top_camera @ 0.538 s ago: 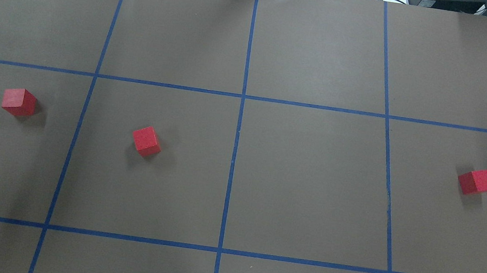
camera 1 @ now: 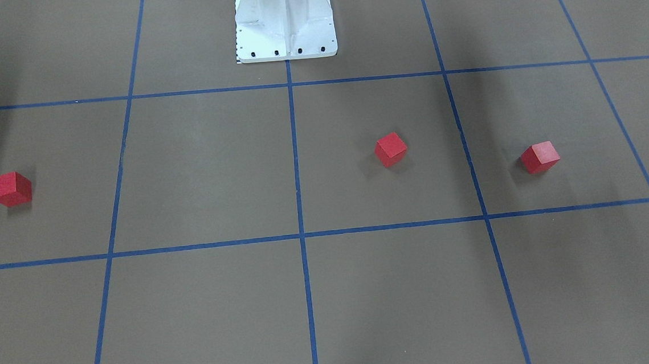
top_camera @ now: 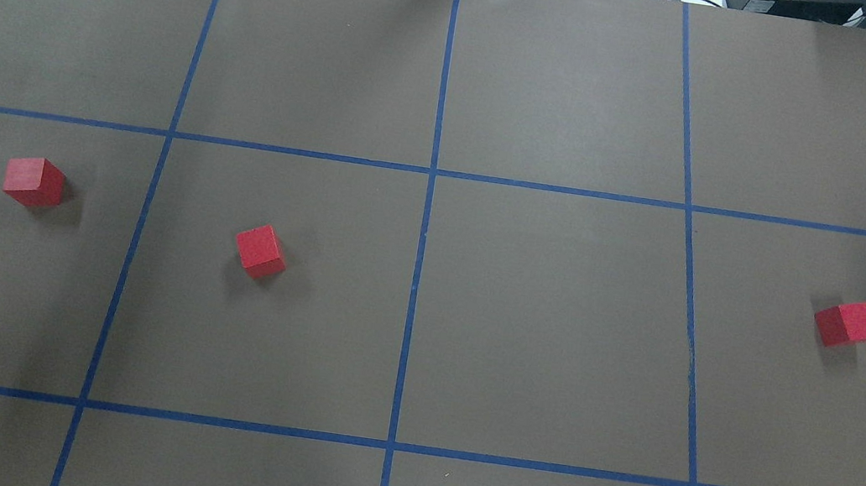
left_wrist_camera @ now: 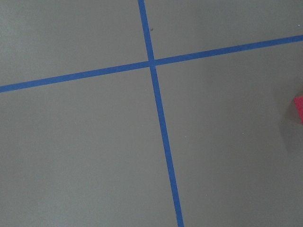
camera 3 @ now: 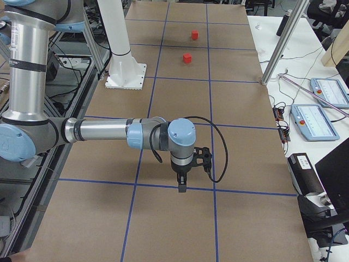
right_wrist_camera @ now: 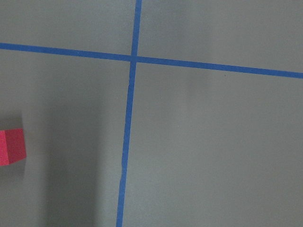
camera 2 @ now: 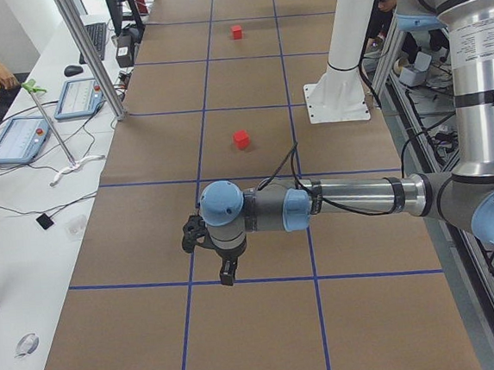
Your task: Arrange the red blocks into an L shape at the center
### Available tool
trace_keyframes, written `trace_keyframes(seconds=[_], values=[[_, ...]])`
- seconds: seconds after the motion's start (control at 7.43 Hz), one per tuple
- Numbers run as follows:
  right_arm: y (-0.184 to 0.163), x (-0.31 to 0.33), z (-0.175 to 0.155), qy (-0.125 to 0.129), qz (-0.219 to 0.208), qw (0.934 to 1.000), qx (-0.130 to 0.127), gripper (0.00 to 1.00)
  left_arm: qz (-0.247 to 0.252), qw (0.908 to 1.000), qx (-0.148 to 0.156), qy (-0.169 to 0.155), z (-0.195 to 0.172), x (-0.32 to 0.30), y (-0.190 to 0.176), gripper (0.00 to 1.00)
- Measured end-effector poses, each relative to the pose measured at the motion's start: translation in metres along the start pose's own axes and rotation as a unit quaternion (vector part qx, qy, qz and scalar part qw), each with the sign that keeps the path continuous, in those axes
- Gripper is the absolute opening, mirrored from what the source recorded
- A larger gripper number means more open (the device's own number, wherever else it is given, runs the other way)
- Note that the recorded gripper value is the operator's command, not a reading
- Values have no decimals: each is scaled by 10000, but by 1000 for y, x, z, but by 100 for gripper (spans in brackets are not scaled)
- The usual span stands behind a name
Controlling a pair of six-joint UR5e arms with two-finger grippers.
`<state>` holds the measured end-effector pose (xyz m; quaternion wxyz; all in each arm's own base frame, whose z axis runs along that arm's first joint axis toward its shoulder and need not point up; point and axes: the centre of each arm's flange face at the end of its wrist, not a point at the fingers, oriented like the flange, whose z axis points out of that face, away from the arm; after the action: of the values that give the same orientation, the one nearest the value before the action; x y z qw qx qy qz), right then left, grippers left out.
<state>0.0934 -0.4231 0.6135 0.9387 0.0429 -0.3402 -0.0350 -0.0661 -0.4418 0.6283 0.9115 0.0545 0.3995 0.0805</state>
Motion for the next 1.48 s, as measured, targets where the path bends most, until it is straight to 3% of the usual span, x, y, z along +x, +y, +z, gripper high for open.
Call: trace_keyframes(seconds=[0.27, 0.54, 0.67, 0.94, 1.21, 1.48], values=[[-12, -17, -17, -93, -286, 9989, 356, 100, 48, 10000, 81, -1, -6, 6, -9, 100], [-20, -23, -21, -206, -882, 9903, 1054, 100, 382, 9985, 389, -49, -32, 27, -48, 100], [-23, -24, -20, -297, -1029, 9861, 1269, 100, 655, 9958, 637, -86, -48, 40, -74, 100], [-42, -36, -29, -510, -1124, 9813, 1479, 100, 905, 9904, 1035, -112, -70, 60, -106, 100], [-55, -65, -23, -741, -1344, 9760, 1544, 100, 998, 9863, 1305, -120, -71, 60, -115, 100], [-74, -141, 3, -1079, -1030, 9780, 1458, 99, 1053, 9822, 1553, -133, -64, 54, -111, 100]])
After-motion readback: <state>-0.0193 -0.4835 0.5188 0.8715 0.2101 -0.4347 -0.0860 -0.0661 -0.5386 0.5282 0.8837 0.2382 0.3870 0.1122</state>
